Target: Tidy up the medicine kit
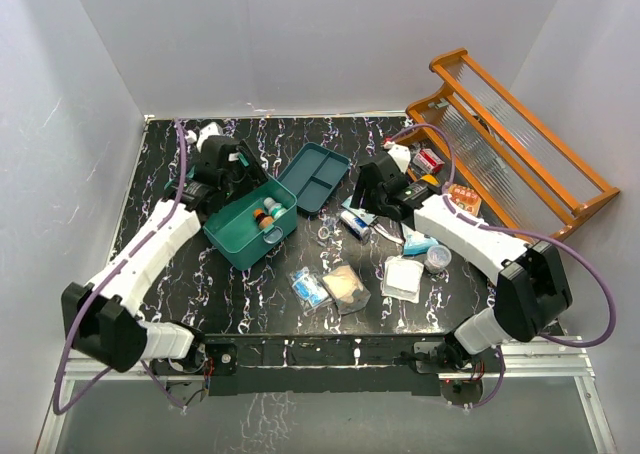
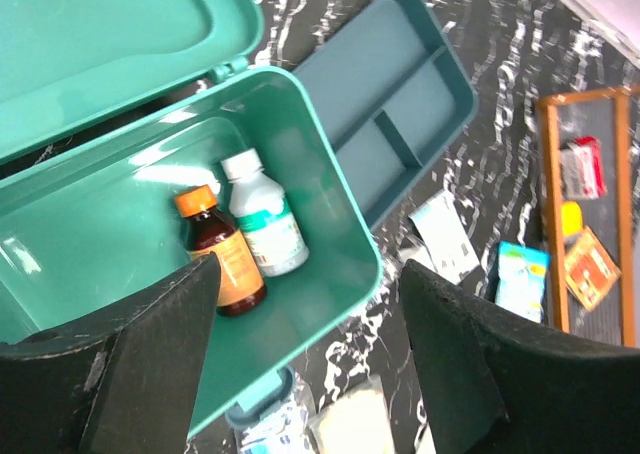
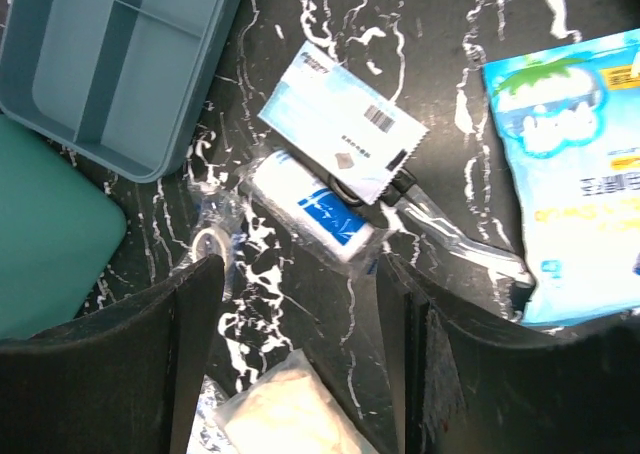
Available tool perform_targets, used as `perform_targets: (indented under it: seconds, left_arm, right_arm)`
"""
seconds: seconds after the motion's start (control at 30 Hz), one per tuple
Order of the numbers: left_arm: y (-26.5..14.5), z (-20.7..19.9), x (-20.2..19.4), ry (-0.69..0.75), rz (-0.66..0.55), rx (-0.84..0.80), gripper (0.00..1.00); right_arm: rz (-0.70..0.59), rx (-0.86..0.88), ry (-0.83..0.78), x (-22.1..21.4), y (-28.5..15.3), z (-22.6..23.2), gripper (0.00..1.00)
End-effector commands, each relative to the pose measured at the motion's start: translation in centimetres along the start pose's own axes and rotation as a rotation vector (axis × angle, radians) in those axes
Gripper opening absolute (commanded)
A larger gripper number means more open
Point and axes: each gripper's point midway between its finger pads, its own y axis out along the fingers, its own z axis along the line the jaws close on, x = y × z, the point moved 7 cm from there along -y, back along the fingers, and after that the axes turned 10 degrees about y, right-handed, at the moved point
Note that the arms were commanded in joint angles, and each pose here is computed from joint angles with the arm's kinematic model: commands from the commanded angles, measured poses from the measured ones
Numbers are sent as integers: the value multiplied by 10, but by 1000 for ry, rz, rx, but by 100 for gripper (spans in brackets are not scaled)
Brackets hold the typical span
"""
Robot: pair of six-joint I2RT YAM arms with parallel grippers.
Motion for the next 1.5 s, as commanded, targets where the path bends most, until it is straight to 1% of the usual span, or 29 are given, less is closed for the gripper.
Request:
perform_targets:
  seconds: [0.0,0.07,0.17,0.23,0.33,0.43,0.47,0.6,0.73,0.87,0.97,1.1,1.17,1.27,1.4,1.47]
  left_arm:
    - [-40,-5,11,112,-51,-145,72]
    - [-50,-6,10,132,-66,-201,72]
    - [-65,-7,5,157,-63,-290,72]
    - [-74,-8,2,167,-62,-335,72]
    - [-86,-7,-1,221,-67,-401,73]
    - [-94,0,-6,269,-67,-405,74]
    - [-96,4,-7,291,-83,-393,74]
    - [-104,21,-15,295,-135,-356,79]
    - [-115,28,-21,291,-183,-386,81]
    - [-116,33,-28,282,-220,-406,85]
    - [-115,35,-34,265,-233,-423,89]
    - [-109,37,-37,238,-235,-411,92]
    - [-107,37,-38,228,-230,-405,93]
    - [-106,37,-39,219,-226,-406,93]
    - [-106,37,-39,216,-228,-406,95]
    - [-106,37,-39,221,-227,-408,98]
  right_arm:
    - [-151,-1,-61,32,-26,1,61]
    - [-189,-11,-83,35,-32,-7,63]
    - [-241,17,-98,36,-38,-14,67]
    - [-244,25,-98,34,-41,-17,69]
    - [-230,13,-105,28,-40,-23,69]
    - [-215,-30,-148,25,-41,-33,57]
    - [-213,-44,-162,24,-42,-36,55]
    - [-216,-154,-217,17,-35,-57,53]
    - [-182,-244,-283,5,-21,-73,52]
    - [-135,-351,-359,-4,0,-85,52]
    - [-101,-419,-412,-8,15,-90,51]
    - [-59,-458,-459,-14,33,-93,48]
    - [-42,-481,-475,-18,41,-94,45]
    - [-41,-526,-488,-21,50,-98,43]
    - [-35,-559,-499,-25,59,-101,36]
    - [-34,-566,-494,-26,62,-101,32]
